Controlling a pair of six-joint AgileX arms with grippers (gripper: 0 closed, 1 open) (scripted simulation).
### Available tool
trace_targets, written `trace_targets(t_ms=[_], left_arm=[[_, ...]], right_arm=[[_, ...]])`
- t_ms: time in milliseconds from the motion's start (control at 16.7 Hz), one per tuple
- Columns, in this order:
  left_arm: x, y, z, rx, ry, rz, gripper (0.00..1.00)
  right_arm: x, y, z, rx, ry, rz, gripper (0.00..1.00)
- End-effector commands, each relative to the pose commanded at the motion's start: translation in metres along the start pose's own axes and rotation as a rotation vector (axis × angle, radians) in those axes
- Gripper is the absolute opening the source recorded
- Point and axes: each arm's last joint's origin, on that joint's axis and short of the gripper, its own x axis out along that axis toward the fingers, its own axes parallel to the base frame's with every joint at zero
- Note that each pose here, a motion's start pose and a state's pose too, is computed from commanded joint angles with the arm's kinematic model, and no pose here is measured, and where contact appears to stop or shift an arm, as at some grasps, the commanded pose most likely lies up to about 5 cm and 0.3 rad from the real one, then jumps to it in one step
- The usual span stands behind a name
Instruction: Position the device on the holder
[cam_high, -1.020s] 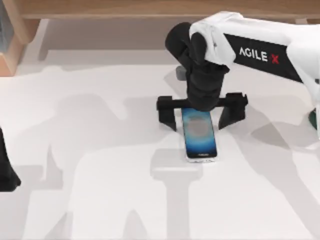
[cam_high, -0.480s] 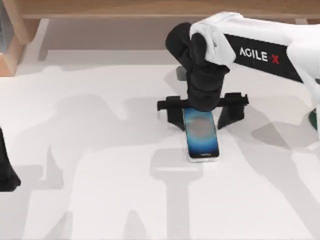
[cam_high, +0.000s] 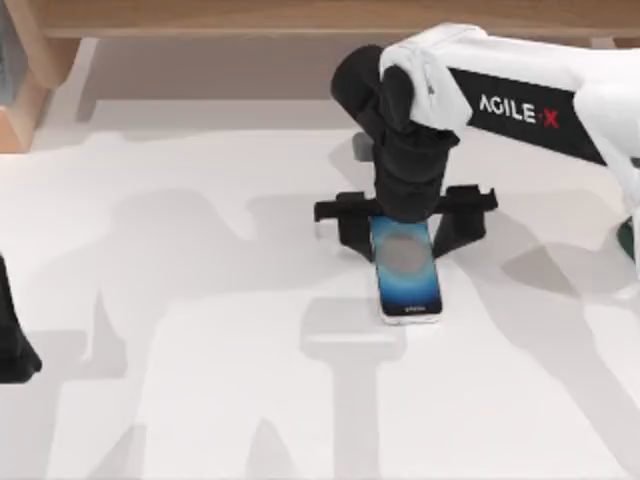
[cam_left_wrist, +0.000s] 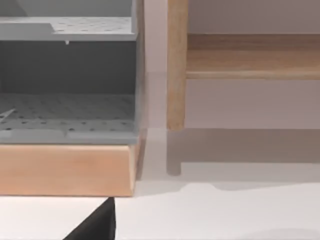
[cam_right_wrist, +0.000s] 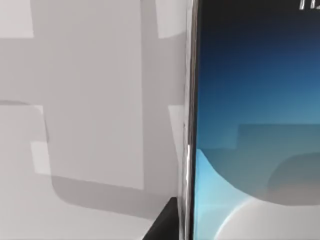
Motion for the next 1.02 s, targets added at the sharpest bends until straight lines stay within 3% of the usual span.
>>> trace_targets(t_ms=[180, 240, 600, 840, 1020], left_arm=[[0.000, 0.000, 0.000, 0.000, 0.000, 0.000, 1.00], [0.000, 0.000, 0.000, 0.000, 0.000, 0.000, 1.00], [0.000, 0.000, 0.000, 0.000, 0.000, 0.000, 1.00], [0.000, 0.000, 0.000, 0.000, 0.000, 0.000, 1.00], [0.000, 0.000, 0.000, 0.000, 0.000, 0.000, 1.00]], right_arm=[[0.000, 0.000, 0.000, 0.000, 0.000, 0.000, 0.00], [-0.021, -0.003, 0.000, -0.003, -0.036, -0.002, 0.00], [-0.041, -0.003, 0.000, -0.003, -0.036, -0.002, 0.00], [-0.039, -0.003, 0.000, -0.002, -0.032, -0.003, 0.00], [-0.065, -0.018, 0.012, -0.009, -0.105, 0.083, 0.00]])
